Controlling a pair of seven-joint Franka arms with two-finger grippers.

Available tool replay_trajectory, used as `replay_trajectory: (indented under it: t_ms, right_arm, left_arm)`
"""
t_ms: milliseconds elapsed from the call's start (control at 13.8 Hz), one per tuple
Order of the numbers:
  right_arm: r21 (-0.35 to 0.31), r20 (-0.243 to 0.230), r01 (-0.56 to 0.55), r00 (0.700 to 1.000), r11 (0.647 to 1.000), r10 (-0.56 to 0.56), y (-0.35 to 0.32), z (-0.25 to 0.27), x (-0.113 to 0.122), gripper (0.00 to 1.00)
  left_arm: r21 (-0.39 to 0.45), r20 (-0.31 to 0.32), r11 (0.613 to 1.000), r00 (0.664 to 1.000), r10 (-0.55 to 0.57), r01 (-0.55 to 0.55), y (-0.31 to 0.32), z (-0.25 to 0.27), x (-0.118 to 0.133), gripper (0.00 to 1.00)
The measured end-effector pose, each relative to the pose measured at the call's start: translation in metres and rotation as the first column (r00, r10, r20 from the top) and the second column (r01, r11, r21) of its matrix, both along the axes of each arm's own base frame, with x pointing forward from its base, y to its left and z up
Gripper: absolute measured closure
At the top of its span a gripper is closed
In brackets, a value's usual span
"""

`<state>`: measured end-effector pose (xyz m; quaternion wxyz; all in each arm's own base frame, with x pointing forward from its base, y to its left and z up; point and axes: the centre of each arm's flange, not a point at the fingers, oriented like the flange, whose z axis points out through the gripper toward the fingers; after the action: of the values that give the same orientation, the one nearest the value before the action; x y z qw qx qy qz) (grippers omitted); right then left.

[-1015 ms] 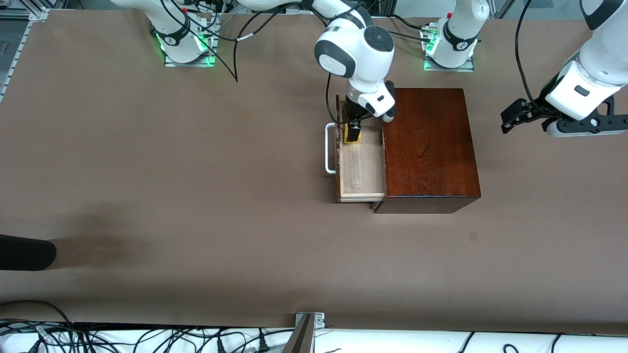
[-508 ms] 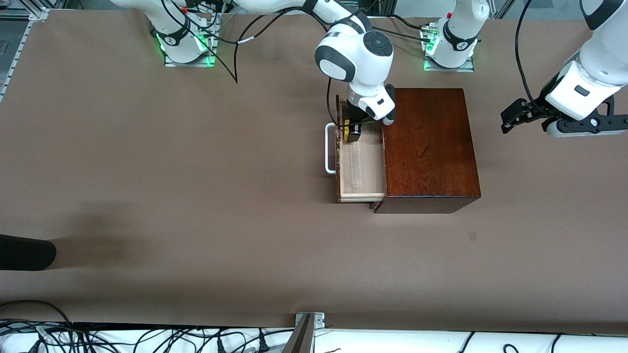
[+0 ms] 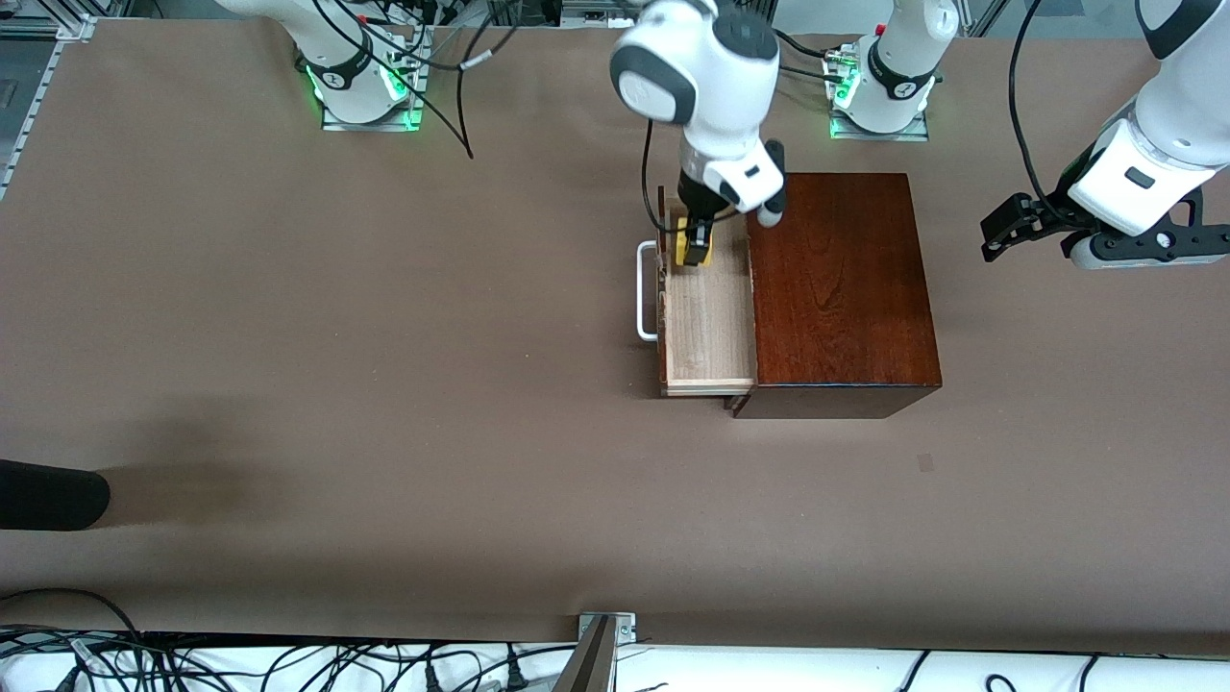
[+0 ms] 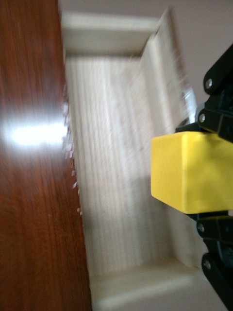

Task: Open drawer, take yellow block, close drawer
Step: 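Carry the block away with the right gripper while the left gripper reaches the drawer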

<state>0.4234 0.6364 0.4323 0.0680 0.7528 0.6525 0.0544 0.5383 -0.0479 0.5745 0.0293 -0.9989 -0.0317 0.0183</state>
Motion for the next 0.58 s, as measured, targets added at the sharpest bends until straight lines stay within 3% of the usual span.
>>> replay_trajectory:
  t_ms: [145, 290, 580]
  right_arm:
    - [0.031, -0.039, 0.08, 0.996, 0.996, -0.079, -0.038, 0.056, 0.023, 0.44]
    - [0.03, -0.065, 0.195, 0.979, 0.98, -0.193, -0.101, 0.094, 0.071, 0.44]
    - [0.027, -0.081, 0.441, 0.896, 0.897, -0.437, -0.257, 0.126, 0.178, 0.44]
  left_arm:
    - [0.0, 0.0, 1.0, 1.0, 0.0, 0.0, 0.0, 0.0, 0.0, 0.0]
    - [0.0, 0.0, 1.0, 1.0, 0.0, 0.0, 0.0, 0.0, 0.0, 0.0]
    - [-0.003, -0.012, 0.995, 0.995, -0.095, 0.095, -0.01, -0.001, -0.002, 0.0]
